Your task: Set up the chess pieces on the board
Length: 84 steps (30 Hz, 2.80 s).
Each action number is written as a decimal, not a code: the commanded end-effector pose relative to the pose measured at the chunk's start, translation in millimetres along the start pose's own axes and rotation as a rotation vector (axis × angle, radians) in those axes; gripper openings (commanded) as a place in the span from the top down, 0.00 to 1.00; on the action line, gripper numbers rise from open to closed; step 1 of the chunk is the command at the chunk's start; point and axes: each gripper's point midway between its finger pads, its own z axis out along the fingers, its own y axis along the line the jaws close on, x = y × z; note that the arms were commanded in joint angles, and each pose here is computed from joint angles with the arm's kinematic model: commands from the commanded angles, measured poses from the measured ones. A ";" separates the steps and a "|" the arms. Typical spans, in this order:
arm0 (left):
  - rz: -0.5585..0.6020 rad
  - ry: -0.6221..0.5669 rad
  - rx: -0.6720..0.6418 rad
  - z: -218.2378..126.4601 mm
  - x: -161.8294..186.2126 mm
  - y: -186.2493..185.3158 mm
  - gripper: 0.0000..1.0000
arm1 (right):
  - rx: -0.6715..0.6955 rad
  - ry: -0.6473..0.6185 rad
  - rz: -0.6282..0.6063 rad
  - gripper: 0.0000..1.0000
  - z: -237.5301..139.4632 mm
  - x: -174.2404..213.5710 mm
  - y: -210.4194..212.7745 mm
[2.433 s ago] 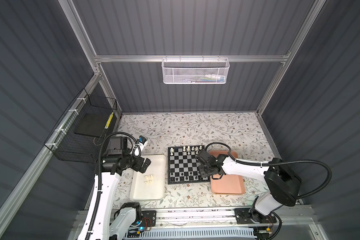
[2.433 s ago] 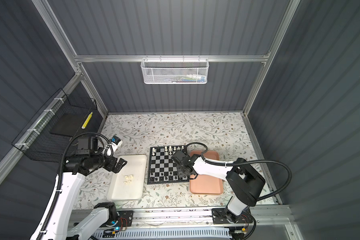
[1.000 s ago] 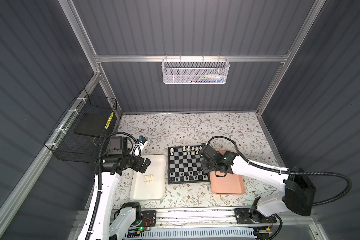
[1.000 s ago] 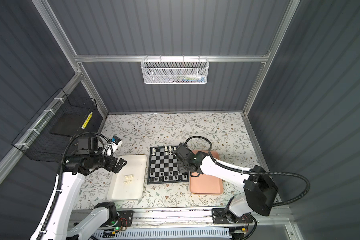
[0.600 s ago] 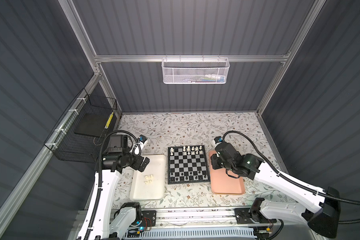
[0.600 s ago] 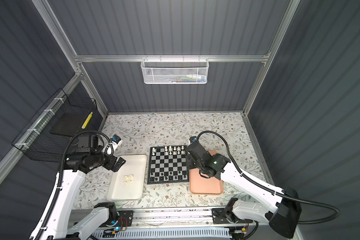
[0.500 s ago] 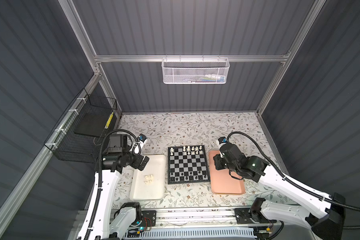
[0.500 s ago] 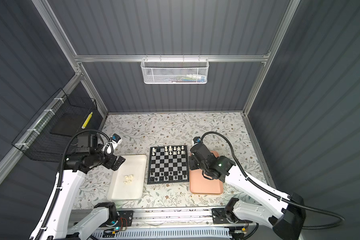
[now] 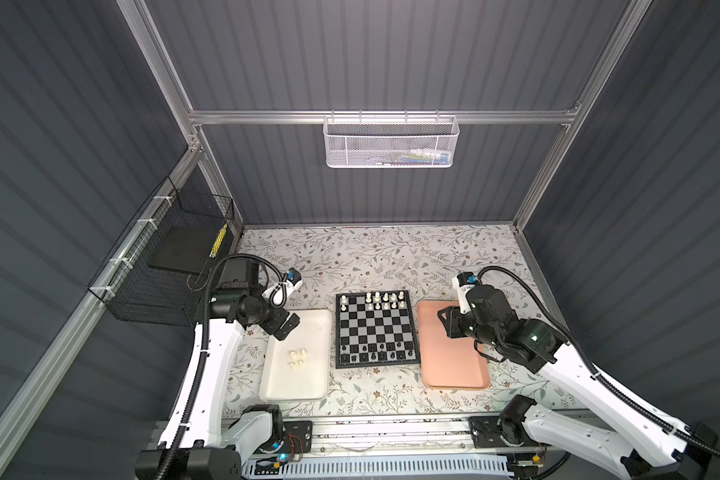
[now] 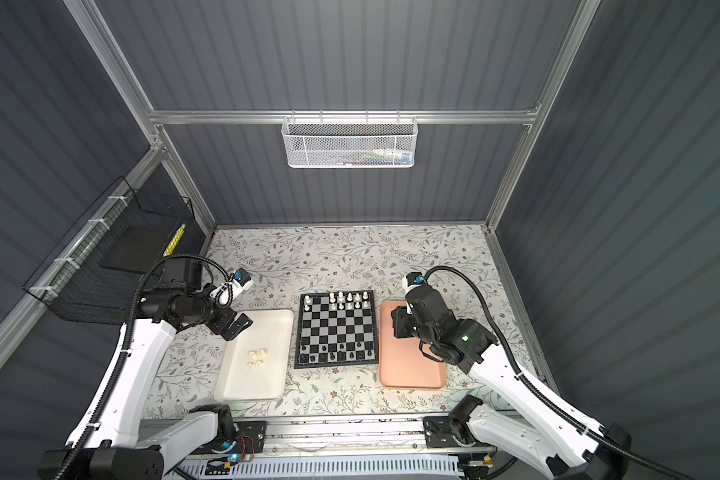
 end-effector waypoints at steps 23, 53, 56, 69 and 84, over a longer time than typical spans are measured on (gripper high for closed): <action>0.088 0.139 0.188 39.8 47.1 -38.9 0.01 | -0.028 -0.017 0.072 0.62 12.4 9.8 -3.3; 0.190 0.311 0.263 88.8 56.6 -56.8 0.44 | -0.003 0.033 0.077 0.69 21.0 28.9 -12.3; 0.191 0.326 0.261 94.0 59.0 -55.9 0.46 | -0.002 0.037 0.073 0.69 22.4 29.9 -12.5; 0.178 0.391 0.303 109.3 67.7 -63.6 0.50 | 0.008 0.045 0.055 0.69 24.4 30.6 -13.6; 0.195 0.419 0.281 125.1 71.8 -63.2 0.55 | 0.014 0.060 0.052 0.69 27.1 36.0 -15.9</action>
